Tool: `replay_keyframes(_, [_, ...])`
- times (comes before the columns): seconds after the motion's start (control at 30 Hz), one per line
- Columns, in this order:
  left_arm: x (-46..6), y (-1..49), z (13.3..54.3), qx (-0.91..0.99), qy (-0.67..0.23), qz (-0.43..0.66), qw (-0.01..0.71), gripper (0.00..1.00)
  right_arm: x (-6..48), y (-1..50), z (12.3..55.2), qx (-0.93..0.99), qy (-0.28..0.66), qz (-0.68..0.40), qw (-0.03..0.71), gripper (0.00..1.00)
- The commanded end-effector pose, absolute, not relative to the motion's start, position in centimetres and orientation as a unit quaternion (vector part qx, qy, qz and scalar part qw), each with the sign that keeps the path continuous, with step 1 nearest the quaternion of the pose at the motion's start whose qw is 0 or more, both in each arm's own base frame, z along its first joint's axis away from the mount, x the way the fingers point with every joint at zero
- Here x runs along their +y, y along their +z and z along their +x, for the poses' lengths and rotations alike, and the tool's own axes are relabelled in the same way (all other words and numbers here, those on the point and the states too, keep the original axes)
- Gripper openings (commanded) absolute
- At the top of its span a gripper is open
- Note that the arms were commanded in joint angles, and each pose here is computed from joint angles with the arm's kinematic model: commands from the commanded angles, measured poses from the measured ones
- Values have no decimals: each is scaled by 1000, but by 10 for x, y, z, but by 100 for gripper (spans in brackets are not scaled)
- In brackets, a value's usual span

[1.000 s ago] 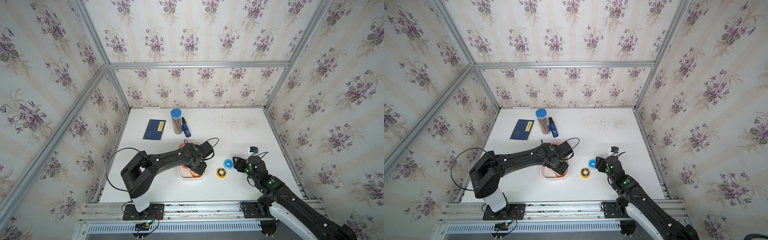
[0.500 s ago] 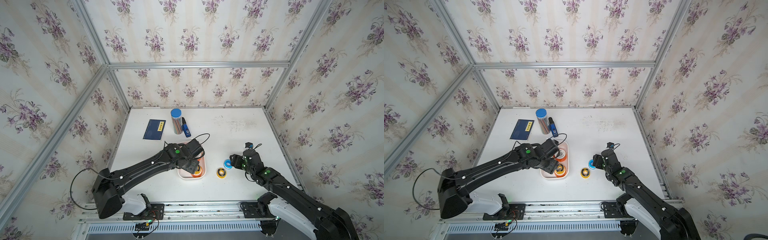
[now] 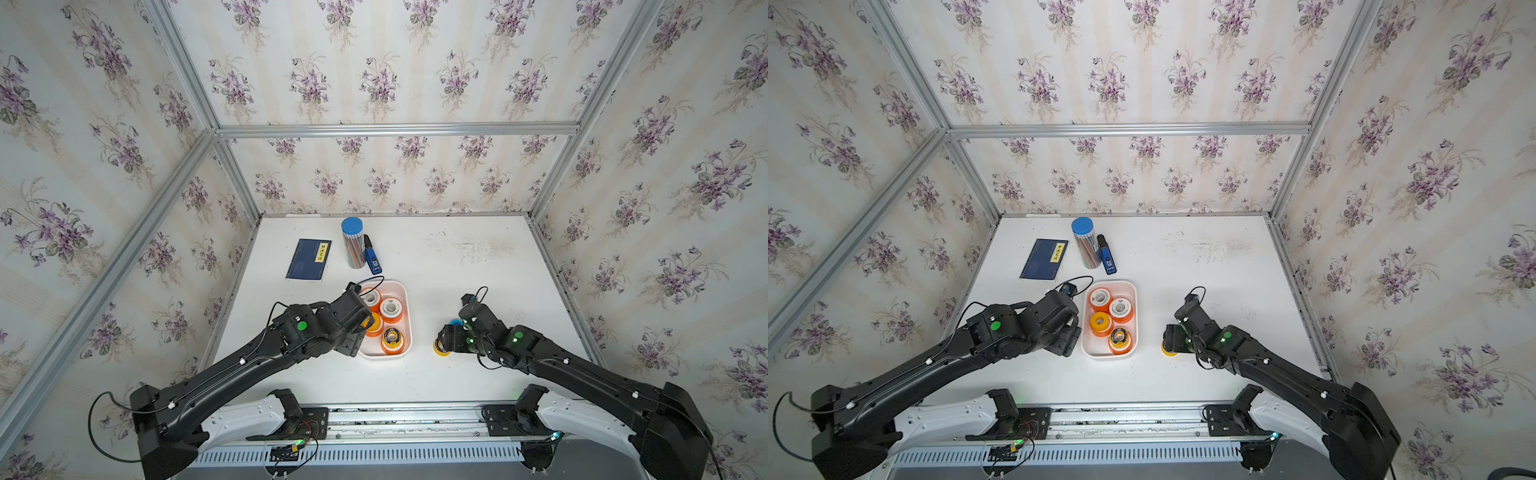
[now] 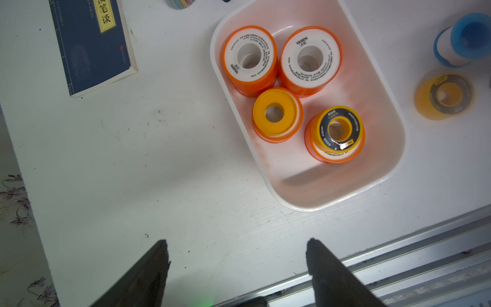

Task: Put the sealing tape into the storage box
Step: Pick up the sealing tape at the center of the board.

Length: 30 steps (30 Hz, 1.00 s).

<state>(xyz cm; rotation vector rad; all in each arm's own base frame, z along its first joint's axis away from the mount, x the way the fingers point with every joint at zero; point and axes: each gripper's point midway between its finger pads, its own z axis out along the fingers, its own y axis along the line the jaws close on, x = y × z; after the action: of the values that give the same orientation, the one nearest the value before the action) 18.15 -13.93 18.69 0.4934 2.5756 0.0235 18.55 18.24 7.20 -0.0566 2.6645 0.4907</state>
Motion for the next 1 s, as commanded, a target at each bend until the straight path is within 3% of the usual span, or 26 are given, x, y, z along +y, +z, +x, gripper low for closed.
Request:
replay_keyframes(0.0, [-132,195,184,943,13,177,283,83,177,61,176,970,140,-8,199,81])
replay_keyframes(0.47, [-128,199,183,938,-1,166,305,87,189,33,179,979,70,-40,188,80])
replay_keyframes(0.97, [-127,197,183,939,3,167,301,87,200,13,188,982,38,-61,173,65])
